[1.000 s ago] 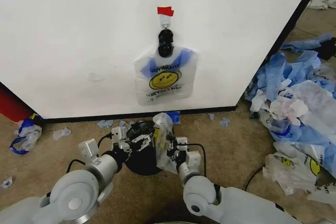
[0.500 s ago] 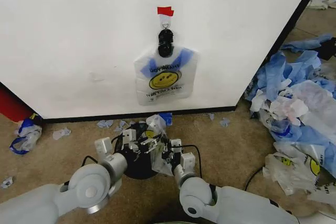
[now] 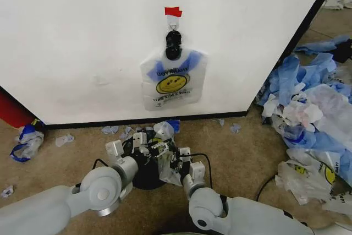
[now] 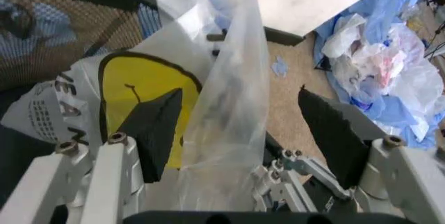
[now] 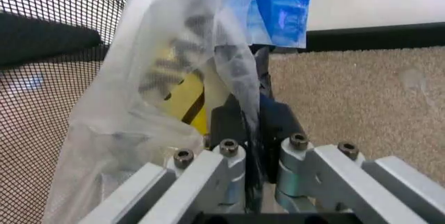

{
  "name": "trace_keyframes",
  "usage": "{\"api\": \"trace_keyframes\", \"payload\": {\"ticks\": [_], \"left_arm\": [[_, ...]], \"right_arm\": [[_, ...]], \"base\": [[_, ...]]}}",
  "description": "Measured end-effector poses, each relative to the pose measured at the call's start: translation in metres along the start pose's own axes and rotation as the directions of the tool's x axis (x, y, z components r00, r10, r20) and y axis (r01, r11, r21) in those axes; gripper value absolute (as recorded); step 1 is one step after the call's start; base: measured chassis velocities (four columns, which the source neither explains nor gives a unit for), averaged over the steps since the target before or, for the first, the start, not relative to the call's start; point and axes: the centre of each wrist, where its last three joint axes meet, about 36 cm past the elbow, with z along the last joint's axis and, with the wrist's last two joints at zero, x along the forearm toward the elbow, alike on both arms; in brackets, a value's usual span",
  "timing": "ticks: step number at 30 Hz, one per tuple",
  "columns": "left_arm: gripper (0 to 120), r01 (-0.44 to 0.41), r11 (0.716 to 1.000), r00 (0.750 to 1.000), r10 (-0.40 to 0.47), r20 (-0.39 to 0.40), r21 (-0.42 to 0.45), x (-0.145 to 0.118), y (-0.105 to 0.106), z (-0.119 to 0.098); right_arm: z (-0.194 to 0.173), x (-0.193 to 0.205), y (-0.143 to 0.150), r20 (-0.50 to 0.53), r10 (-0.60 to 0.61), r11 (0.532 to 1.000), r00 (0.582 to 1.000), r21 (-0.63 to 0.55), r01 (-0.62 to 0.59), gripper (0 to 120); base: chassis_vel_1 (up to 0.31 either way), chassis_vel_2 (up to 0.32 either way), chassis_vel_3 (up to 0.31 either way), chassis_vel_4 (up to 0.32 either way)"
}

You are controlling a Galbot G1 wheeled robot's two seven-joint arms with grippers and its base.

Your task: Pick up the garbage bag from the wall and place it over the trash bin.

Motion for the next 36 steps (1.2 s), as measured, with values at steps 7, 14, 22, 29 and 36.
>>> {"api": "trace_keyframes", "payload": {"ticks": [7,14,22,29,36], "left_arm": [[67,0.006,1.0,1.0,-0.006,-0.01,-0.005,-0.004,0.0,0.004],[66,0.012,1.0,1.0,-0.012,-0.019,-0.003,-0.006,0.0,0.007],[59,0.017,1.0,0.999,-0.017,-0.027,-0.002,-0.007,0.0,0.011],[49,0.021,1.0,0.999,-0.021,-0.029,-0.003,-0.009,0.001,0.012],[20,0.025,1.0,0.999,-0.025,-0.026,-0.005,-0.011,0.002,0.015]], "right_arm": [[0.0,0.002,0.0,-0.001,0.001,1.0,1.0,-0.004,-0.001,0],[-0.001,0.002,-0.002,0.0,0.004,1.0,1.0,-0.004,-0.004,0],[-0.001,0.002,-0.002,0.002,0.005,1.0,1.0,-0.003,-0.005,0],[-0.001,0.002,-0.002,0.004,0.006,1.0,1.0,-0.001,-0.006,0],[-0.001,0.001,-0.003,0.006,0.009,1.0,1.0,0.0,-0.009,0]], "base": [[0.0,0.0,0.0,0.0],[0.0,0.0,0.0,0.0],[0.0,0.0,0.0,0.0],[0.0,0.0,0.0,0.0],[0.0,0.0,0.0,0.0]]}}
